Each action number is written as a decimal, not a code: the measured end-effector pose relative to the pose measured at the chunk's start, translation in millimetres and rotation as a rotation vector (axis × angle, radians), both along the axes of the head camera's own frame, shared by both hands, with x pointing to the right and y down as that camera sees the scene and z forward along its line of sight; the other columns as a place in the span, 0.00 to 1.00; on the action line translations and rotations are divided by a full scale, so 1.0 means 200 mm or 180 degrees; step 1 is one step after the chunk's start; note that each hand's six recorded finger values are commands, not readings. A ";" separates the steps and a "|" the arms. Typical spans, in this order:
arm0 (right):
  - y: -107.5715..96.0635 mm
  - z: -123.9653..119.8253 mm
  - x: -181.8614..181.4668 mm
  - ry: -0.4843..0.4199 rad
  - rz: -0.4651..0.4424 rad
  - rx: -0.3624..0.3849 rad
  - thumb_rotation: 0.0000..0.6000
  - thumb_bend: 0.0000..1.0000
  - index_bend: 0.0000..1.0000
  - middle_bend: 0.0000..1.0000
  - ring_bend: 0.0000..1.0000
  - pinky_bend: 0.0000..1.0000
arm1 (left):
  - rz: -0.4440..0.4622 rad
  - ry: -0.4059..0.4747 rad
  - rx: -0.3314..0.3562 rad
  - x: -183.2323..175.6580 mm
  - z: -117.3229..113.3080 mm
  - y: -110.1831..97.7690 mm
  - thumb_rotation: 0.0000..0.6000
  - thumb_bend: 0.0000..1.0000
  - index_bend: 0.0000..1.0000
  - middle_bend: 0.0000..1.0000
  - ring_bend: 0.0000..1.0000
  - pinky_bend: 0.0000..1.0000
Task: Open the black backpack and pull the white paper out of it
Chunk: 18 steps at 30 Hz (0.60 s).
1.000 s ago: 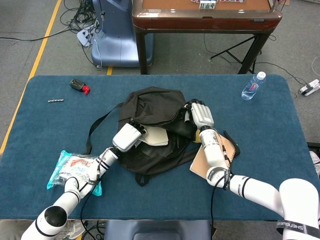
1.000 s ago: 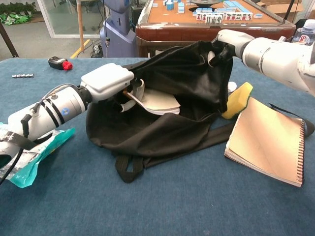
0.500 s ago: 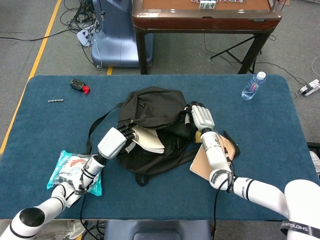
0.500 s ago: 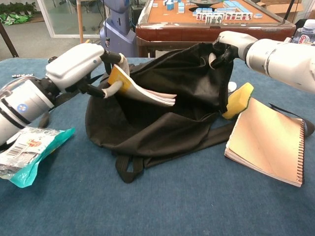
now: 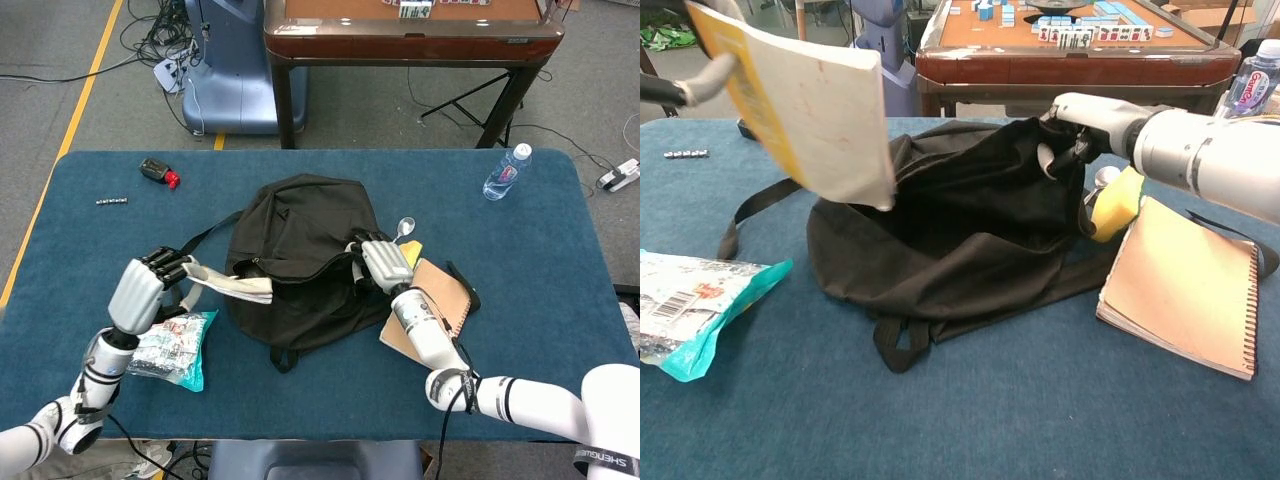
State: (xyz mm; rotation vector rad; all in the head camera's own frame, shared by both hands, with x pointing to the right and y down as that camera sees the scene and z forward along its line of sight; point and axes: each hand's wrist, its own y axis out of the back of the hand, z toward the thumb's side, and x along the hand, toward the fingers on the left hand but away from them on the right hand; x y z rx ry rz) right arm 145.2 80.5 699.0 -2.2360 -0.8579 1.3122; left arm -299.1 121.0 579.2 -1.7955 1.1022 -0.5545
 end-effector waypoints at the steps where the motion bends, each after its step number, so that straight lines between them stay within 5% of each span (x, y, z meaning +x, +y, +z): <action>1: 0.03 -0.01 -0.01 -0.0014 -0.0078 -0.0042 1.00 0.59 0.17 0.13 0.05 0.07 | -0.0033 -0.0029 0.0030 -0.03 -0.03 0.00 1.00 0.51 0.70 0.61 0.47 0.46; 6: 0.16 -0.07 -0.03 -0.0101 -0.0377 -0.0155 1.00 0.52 0.00 0.05 0.00 0.02 | -0.0183 -0.0210 0.0179 -0.14 -0.12 -0.02 1.00 0.51 0.70 0.61 0.47 0.46; 18: 0.27 -0.32 0.19 -0.0192 -0.0551 -0.0009 1.00 0.51 0.00 0.04 0.00 0.01 | -0.0453 -0.0489 0.0240 -0.21 -0.12 -0.17 1.00 0.51 0.70 0.62 0.47 0.46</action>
